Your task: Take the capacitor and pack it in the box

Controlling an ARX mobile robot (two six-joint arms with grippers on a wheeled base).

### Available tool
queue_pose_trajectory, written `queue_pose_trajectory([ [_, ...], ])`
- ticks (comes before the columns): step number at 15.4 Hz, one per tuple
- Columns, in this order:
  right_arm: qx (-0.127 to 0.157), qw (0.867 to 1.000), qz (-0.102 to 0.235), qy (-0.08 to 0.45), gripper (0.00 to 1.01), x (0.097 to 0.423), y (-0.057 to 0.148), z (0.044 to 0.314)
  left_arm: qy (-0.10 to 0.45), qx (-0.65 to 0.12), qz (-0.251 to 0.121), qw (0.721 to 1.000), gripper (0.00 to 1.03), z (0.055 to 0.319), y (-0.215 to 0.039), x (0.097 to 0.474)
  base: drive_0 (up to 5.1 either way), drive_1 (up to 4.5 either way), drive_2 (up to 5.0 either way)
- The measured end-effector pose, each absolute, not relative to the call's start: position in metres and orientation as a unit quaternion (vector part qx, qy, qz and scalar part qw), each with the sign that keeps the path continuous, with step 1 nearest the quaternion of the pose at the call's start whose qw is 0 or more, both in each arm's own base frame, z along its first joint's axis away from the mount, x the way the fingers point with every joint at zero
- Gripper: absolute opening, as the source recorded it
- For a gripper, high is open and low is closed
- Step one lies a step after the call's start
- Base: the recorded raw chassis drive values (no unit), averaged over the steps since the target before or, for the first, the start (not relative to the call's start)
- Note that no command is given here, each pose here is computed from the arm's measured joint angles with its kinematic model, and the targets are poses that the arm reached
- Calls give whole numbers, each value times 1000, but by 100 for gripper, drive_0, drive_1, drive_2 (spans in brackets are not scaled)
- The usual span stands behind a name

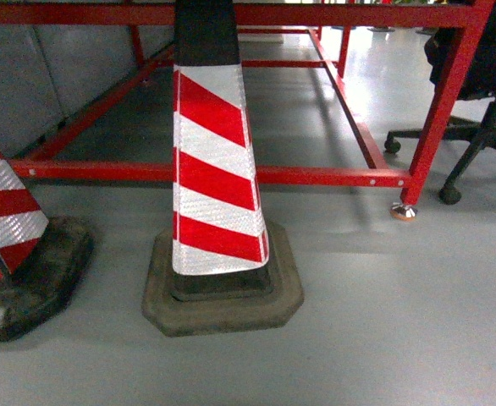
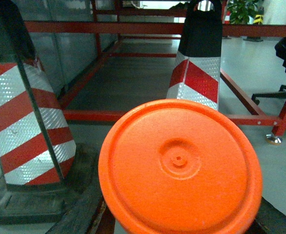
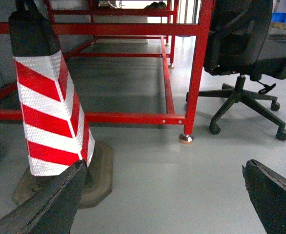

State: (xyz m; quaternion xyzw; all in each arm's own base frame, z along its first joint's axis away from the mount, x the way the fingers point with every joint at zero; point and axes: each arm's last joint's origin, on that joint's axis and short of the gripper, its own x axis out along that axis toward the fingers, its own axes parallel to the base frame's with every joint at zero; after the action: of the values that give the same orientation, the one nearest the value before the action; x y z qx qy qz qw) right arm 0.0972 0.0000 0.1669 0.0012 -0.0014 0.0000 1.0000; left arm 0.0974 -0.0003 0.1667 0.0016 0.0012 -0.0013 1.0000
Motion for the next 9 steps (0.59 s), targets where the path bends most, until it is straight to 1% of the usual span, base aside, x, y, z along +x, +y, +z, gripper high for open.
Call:
queue_pose_trajectory([
  [9,1,1000,0,-2,98,97,0,167,1,1,-1,1000,44,167,0,97,2,429,-425],
])
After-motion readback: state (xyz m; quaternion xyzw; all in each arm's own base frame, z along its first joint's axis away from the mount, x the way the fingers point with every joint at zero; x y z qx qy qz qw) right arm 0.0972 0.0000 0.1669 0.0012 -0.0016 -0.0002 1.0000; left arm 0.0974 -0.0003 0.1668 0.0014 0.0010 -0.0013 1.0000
